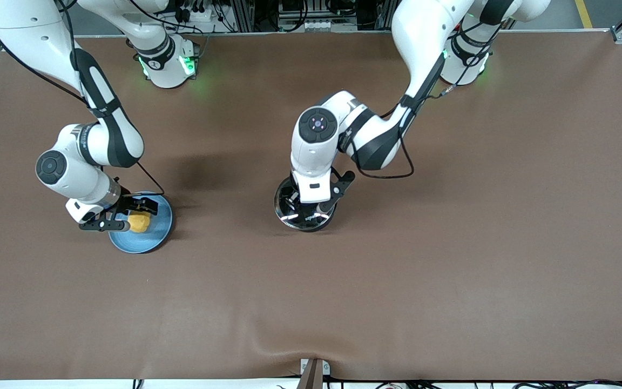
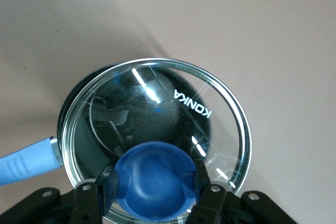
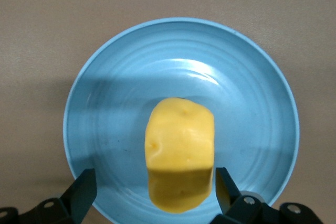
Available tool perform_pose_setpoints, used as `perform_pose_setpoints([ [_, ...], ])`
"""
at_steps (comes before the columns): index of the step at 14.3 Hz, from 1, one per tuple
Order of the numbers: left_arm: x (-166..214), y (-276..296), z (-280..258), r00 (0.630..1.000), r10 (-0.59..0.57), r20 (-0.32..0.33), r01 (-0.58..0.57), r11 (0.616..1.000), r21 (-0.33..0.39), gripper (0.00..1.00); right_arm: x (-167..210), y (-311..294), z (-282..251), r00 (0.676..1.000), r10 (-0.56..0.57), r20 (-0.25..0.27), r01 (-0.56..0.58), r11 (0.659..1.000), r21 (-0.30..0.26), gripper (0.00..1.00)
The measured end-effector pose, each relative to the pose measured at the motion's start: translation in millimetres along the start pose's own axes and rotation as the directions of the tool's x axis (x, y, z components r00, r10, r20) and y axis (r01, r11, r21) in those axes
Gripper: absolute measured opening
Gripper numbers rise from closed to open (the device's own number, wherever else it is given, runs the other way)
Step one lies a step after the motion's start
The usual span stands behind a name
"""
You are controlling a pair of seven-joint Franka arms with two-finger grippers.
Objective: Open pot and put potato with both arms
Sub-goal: 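Lift the lid with the left gripper while the right gripper grasps the potato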
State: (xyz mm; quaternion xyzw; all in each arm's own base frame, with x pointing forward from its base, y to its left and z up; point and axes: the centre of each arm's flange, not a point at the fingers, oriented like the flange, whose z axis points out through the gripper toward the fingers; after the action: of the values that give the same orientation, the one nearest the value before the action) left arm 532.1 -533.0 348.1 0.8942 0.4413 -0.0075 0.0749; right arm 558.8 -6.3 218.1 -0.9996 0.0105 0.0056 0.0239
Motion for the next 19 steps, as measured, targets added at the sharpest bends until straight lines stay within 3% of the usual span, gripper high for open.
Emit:
perform_pose_setpoints([
  [3,27,5,-61,1.000,-0.016,-0.008,0.016,0.999,-0.051,0.60,1,2,-1,1.000,0.002,-0.002,-0.002,1.000,-0.002,1.00],
  [8,118,-5,-145,0.999,0.027,-0.037,-0.030,0.997,-0.075,0.60,2,3,0,1.000,-0.003,-0.012,0.003,1.000,-0.008,1.00],
  [11,165,-13,-156,0.997,0.056,-0.048,-0.059,0.997,-0.053,0.60,2,7,10,1.000,-0.003,-0.020,0.003,1.000,-0.014,1.00],
  [14,211,-23,-152,0.994,0.110,-0.013,-0.111,0.993,-0.029,0.60,1,9,23,1.000,0.000,-0.017,0.000,1.000,-0.016,1.00],
  [16,237,-30,-151,0.989,0.147,-0.001,-0.147,0.989,-0.018,0.60,1,10,28,1.000,0.000,-0.015,0.000,1.000,-0.017,0.96],
  [19,263,-39,-151,0.979,0.206,0.002,-0.206,0.979,-0.003,0.60,1,10,28,1.000,0.000,-0.015,0.000,1.000,-0.017,0.69],
])
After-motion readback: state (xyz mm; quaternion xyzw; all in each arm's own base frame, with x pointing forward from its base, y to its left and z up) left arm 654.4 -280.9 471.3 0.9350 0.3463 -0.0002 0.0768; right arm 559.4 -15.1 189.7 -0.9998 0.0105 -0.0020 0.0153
